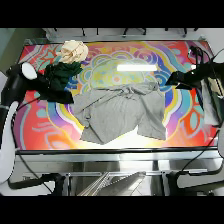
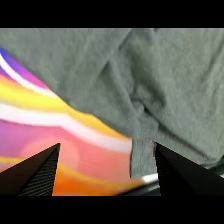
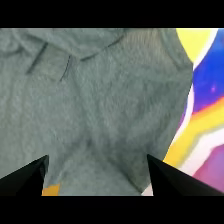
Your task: Fold the shirts.
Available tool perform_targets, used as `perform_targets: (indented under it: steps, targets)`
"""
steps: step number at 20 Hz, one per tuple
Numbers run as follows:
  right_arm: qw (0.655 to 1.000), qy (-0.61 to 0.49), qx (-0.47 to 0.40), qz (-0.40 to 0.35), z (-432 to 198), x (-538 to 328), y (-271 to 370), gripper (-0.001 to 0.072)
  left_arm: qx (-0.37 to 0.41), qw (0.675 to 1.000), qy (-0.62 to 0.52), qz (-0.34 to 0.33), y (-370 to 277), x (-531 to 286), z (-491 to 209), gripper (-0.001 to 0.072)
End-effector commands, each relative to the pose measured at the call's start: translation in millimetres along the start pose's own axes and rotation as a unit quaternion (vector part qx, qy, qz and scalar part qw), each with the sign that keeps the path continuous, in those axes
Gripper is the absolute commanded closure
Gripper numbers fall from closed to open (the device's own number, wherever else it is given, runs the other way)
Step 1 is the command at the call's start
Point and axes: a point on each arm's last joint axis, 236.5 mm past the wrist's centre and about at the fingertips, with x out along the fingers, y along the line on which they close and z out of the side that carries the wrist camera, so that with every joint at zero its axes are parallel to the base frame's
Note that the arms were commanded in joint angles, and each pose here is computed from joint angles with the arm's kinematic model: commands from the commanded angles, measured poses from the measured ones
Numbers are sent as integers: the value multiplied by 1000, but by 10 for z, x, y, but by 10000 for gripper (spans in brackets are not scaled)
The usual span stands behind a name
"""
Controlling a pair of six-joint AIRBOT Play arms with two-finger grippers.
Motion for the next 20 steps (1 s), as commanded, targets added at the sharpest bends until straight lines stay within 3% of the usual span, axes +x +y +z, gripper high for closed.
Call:
perform_targets:
  steps: [1, 4, 9, 17, 19, 20]
  targets:
    - [999, 8, 8, 35, -465, 20, 156, 10, -55, 997, 27, -42, -181, 363, -864, 62]
    - [998, 4, 28, 60, -805, 119, 267, 11, -105, 987, 41, -111, -481, 705, -1222, 62]
    - [998, 7, 22, 61, -1253, 70, 353, 11, -128, 982, 80, -117, -440, 1098, -1502, 62]
    - [997, -58, -20, 53, -1271, -343, 571, 12, -162, 966, 89, -178, -566, 1511, -1376, 65]
    - [996, -63, -23, 53, -1276, -375, 588, 11, -162, 969, 72, -173, -531, 1529, -1302, 365]
    - [996, -64, -23, 52, -1276, -378, 587, 12, -163, 970, 64, -170, -514, 1531, -1271, 435]
